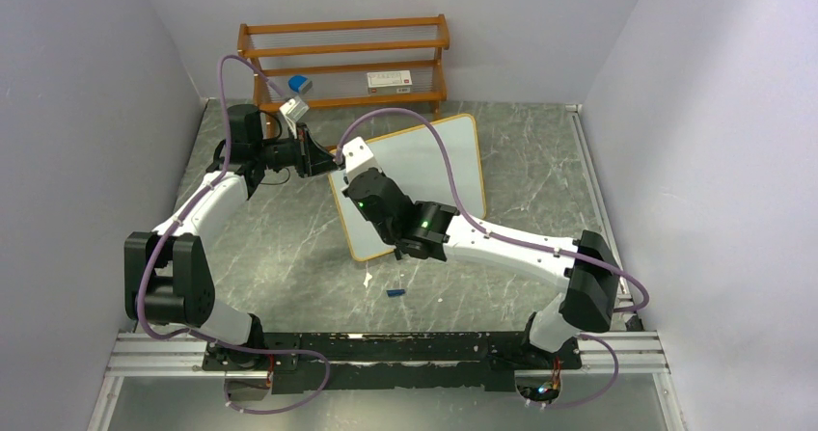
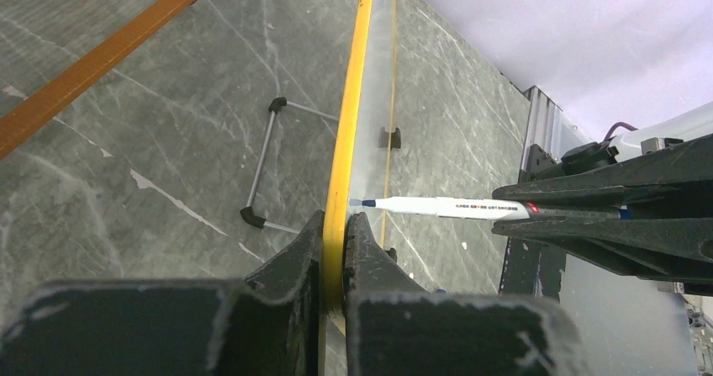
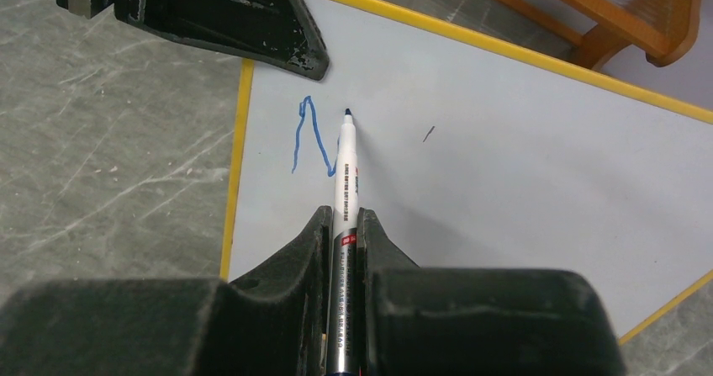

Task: Write a sentence on the whiteboard

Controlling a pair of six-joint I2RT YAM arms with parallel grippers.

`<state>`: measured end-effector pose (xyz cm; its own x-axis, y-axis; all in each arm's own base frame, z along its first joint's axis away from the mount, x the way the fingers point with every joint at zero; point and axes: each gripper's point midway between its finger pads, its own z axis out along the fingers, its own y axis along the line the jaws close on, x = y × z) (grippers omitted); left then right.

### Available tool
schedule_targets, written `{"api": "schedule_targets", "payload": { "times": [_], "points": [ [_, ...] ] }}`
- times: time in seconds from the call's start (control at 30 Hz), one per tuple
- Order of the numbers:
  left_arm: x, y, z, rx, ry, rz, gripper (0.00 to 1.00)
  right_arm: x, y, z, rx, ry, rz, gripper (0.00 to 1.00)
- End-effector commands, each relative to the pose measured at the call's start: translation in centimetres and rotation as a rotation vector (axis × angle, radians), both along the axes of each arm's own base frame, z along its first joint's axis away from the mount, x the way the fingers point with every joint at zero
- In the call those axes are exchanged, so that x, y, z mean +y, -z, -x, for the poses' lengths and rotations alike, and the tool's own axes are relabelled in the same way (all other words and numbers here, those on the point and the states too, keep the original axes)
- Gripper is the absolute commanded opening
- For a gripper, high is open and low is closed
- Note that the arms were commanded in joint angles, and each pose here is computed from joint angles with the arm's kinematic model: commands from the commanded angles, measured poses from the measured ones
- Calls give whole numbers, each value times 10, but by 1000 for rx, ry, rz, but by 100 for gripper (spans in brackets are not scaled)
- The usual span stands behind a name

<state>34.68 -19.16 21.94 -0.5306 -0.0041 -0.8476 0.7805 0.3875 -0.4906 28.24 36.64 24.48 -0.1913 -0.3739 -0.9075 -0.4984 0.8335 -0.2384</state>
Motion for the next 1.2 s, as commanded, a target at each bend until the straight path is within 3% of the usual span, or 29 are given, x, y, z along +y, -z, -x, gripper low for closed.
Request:
{"api": "schedule_targets", "payload": {
  "times": [0.0, 0.6, 1.17],
  "points": [
    [0, 48, 0, 32, -22, -124, 5, 1, -12, -12, -29, 29, -29, 0],
    [1, 49, -1, 33, -28, -132, 5, -24, -3, 14, 48, -7, -61, 0],
    [1, 50, -1, 36, -28, -134, 5, -25, 8, 7, 44, 34, -53, 0]
  ]
}}
